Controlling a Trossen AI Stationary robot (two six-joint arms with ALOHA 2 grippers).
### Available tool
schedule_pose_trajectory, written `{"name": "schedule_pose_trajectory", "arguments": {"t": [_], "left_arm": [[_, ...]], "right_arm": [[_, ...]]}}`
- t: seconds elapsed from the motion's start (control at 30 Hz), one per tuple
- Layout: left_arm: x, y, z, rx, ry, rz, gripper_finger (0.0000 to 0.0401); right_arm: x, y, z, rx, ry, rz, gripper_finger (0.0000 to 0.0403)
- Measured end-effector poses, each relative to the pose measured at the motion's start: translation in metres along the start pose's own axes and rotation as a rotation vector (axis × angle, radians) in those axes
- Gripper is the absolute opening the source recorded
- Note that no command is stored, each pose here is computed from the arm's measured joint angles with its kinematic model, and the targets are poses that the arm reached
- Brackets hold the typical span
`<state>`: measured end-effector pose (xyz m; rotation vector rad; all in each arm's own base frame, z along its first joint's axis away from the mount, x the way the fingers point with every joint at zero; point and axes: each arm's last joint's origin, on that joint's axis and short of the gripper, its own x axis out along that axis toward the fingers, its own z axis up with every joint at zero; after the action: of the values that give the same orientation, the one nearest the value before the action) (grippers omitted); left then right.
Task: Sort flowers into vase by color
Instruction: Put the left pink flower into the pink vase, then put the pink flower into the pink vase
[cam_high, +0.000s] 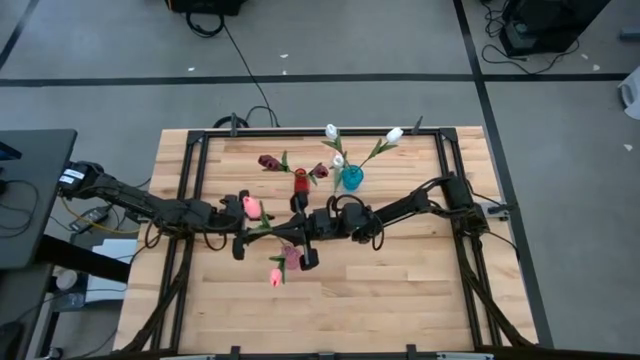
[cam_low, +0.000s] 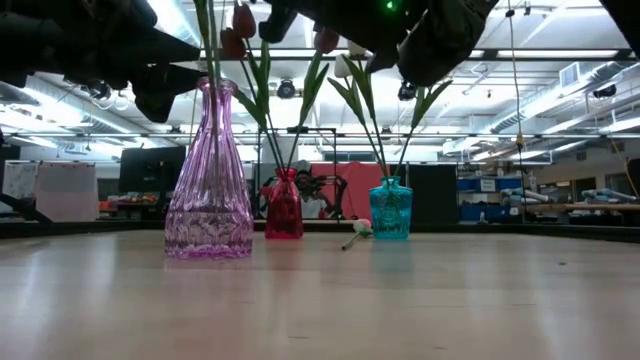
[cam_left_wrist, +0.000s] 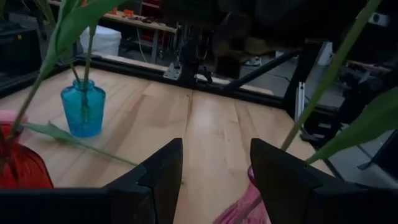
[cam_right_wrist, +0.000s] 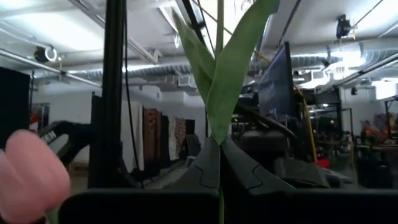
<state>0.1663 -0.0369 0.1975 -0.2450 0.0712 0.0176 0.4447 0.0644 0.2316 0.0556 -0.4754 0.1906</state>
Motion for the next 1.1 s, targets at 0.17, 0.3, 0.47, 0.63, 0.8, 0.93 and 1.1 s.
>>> {"name": "schedule_pose_trajectory", "arguments": {"t": [0.17,0.3,0.47,0.63,0.8,0.93,1.1], "left_arm": [[0.0,0.0,-0.003,0.002,0.039,-0.02,0.0193],[-0.001,0.0,-0.006,0.002,0.071,-0.03,0.0193],[-0.001,0.001,-0.01,-0.009,0.111,-0.032,0.0193],[-0.001,0.001,-0.011,-0.007,0.121,-0.032,0.0193],[-0.001,0.001,-0.01,-0.009,0.115,-0.031,0.0193],[-0.001,0.001,-0.01,-0.011,0.115,-0.03,0.0193],[-0.001,0.001,-0.01,-0.039,0.119,-0.028,0.0193]], "right_arm": [[-0.005,0.002,-0.009,-0.009,0.086,0.01,0.001],[-0.006,-0.002,-0.012,0.011,0.212,0.057,0.0029],[-0.01,-0.005,-0.009,0.025,0.378,0.104,0.0064],[-0.016,-0.005,0.017,-0.017,0.511,0.065,0.0081],[-0.029,-0.004,0.025,-0.036,0.727,-0.034,0.0082],[-0.041,-0.004,0.017,-0.074,0.894,-0.164,0.0082],[-0.049,-0.007,0.011,-0.05,0.959,-0.304,0.0082]]}}
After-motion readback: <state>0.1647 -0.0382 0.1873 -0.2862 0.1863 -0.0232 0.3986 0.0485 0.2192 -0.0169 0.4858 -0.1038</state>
